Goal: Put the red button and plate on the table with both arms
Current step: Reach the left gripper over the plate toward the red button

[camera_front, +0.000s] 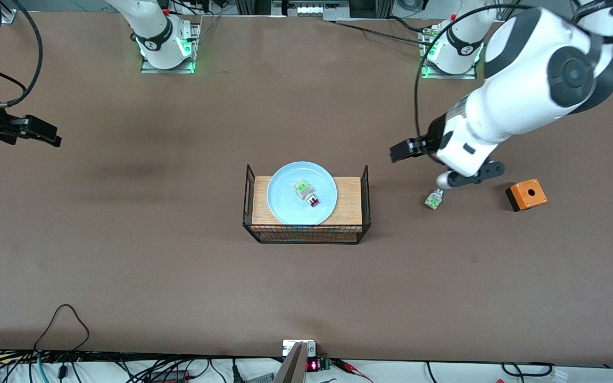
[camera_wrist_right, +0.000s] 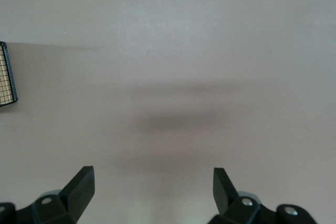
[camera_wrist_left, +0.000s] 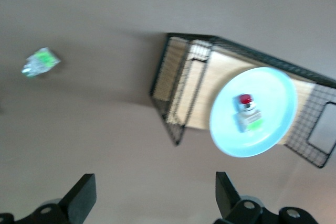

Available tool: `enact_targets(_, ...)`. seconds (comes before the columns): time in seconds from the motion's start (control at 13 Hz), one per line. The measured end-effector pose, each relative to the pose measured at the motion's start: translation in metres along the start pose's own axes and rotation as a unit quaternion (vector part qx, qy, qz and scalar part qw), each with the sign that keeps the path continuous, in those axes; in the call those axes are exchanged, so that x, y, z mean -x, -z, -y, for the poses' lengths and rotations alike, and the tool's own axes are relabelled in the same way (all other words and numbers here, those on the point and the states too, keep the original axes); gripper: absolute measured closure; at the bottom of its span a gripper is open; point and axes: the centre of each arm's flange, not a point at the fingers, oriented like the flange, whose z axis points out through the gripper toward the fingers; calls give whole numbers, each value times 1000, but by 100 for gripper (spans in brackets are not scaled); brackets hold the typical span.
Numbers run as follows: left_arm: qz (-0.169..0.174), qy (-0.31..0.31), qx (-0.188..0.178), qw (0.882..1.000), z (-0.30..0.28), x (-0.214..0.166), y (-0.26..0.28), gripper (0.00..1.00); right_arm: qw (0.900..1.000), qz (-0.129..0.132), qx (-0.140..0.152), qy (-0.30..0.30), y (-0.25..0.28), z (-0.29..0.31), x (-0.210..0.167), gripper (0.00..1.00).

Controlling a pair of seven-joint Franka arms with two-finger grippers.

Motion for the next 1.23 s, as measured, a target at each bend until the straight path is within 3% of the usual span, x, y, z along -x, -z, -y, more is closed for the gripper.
enact_targets(0.46, -41, -107, 56, 992, -43, -33, -73, 0, 1000, 11, 2, 3, -12, 4, -6, 0)
enact_targets(0.85, -37, 23, 77, 996, -82, -6, -101, 0, 1000, 17, 3, 5, -21, 8, -11, 0)
enact_targets(1.23, -52, 142, 88, 985, -116, 15, -146, 0, 1000, 4, 3, 6, -18, 8, -13, 0)
